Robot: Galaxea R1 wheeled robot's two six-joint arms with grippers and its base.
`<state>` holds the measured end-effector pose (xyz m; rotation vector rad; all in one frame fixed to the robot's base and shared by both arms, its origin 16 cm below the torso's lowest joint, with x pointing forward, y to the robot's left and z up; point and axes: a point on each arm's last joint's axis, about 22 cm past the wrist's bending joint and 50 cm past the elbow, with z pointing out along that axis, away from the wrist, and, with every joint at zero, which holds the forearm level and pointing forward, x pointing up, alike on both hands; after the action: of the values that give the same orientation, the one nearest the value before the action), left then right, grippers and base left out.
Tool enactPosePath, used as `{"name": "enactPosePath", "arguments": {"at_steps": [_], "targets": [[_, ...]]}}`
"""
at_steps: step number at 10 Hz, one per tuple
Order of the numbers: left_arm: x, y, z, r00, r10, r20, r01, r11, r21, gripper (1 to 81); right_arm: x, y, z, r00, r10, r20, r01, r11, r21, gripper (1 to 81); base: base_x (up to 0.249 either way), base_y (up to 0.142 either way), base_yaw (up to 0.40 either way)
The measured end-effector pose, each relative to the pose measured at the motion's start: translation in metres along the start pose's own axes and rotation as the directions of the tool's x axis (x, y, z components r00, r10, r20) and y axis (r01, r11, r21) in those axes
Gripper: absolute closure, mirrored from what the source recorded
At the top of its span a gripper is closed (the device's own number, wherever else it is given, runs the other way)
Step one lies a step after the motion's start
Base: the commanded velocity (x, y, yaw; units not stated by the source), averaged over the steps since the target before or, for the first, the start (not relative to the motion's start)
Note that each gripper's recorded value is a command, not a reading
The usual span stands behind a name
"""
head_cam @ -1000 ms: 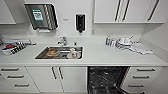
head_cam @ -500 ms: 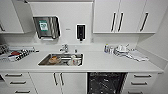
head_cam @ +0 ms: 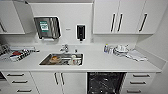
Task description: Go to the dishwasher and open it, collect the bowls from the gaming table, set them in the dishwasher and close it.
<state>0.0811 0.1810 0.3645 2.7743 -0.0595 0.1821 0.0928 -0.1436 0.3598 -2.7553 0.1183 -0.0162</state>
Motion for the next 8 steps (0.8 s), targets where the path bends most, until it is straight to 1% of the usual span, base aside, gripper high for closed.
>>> {"name": "enactPosePath", "arguments": {"at_steps": [4,5,6,7,8], "targets": [[-0.035,0.009,-0.022,0.999,-0.017,0.041,0.017,0.9999,-0.001,1.0,-0.021,-0.006,-0.017,0.9996,0.017,0.022,-0.017,0.9999,0.0,1.0,0.0,0.0,0.0],[-0.042,0.011,-0.027,0.9985,-0.02,0.051,0.02,0.9998,0.0,1.0,-0.031,-0.007,-0.021,0.9992,0.023,0.032,-0.023,0.9997,0.0,1.0,0.0,0.0,0.0],[-0.049,0.013,-0.032,0.998,-0.023,0.059,0.024,0.9997,0.0,1.0,-0.057,-0.012,-0.025,0.9974,0.038,0.062,-0.038,0.9993,-0.004,1.0,0.0,0.0,0.0],[-0.056,0.015,-0.037,0.9974,-0.026,0.066,0.027,0.9996,0.0,1.0,-0.074,-0.017,-0.028,0.9959,0.043,0.079,-0.043,0.9991,-0.005,1.0,0.0,0.0,0.0],[-0.066,0.017,-0.042,0.9965,-0.031,0.078,0.031,0.9995,0.0,1.0,-0.084,-0.014,-0.032,0.9958,0.012,0.091,-0.01,0.9998,-0.016,1.0,0.0,0.0,0.0]]}}
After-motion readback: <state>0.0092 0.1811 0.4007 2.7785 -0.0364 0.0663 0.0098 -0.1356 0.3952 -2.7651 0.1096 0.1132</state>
